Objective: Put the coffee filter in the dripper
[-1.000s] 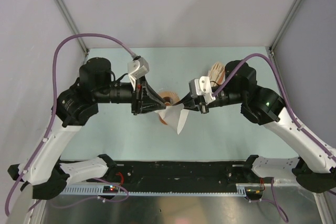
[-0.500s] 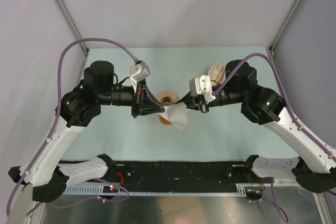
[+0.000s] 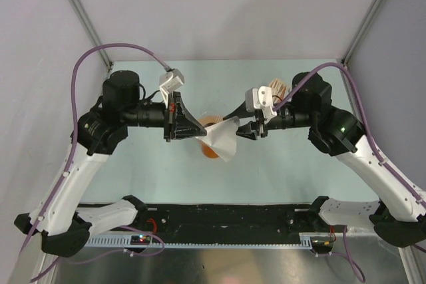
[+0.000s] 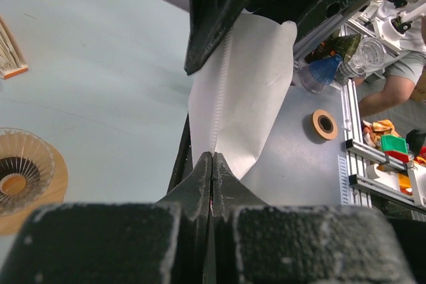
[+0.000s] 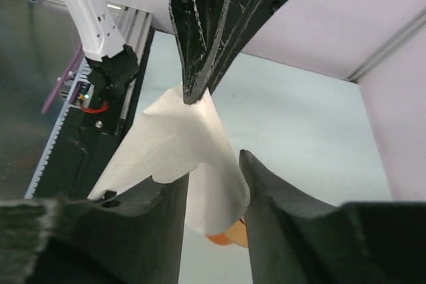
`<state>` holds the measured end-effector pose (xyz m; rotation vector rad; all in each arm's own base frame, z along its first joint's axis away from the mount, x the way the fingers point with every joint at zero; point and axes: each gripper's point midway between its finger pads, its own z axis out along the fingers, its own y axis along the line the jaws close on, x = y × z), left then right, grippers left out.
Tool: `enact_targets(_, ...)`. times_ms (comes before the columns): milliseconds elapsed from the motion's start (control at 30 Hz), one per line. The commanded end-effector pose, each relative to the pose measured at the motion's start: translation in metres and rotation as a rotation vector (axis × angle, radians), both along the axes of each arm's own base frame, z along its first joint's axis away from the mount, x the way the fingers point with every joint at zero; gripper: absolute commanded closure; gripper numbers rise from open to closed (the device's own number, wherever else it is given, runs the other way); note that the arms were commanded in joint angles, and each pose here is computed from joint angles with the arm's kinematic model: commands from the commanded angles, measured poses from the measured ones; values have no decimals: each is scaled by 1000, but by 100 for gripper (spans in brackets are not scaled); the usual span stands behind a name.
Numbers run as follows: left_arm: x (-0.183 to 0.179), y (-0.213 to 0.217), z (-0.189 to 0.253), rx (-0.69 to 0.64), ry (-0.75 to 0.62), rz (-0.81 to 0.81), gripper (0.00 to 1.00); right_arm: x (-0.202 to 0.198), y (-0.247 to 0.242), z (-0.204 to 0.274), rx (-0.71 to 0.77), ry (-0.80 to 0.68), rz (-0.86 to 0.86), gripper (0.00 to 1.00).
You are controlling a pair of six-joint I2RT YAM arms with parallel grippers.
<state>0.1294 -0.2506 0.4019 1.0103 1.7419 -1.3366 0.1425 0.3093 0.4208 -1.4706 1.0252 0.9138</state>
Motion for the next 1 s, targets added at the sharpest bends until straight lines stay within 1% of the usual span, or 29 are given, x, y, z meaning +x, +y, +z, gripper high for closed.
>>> enact_targets(0,0,3,13,-49,43,1,100,4,-15,25,59,25,-88,53)
enact_targets(100,12,5,23,-86,64,34,100,10,-29,24,66,64,-161,47)
enact_targets(267,34,10,43,-178,125,92,100,21,-54,28,96,121,-276,45)
enact_targets(367,44,11,55,-234,148,113,100,13,-59,30,117,126,-263,44)
enact_targets(467,49,8,64,-276,187,114,100,7,-52,35,143,129,-226,41)
enact_targets(600,52,6,76,-355,243,106,100,7,-34,45,189,61,-184,31)
enact_targets(667,57,6,83,-390,255,108,100,7,-24,51,218,1,-168,28)
enact_targets(800,59,6,92,-421,242,97,100,14,-9,59,274,-82,-176,27)
enact_targets(967,58,6,92,-433,250,95,100,24,7,71,336,-156,-187,29)
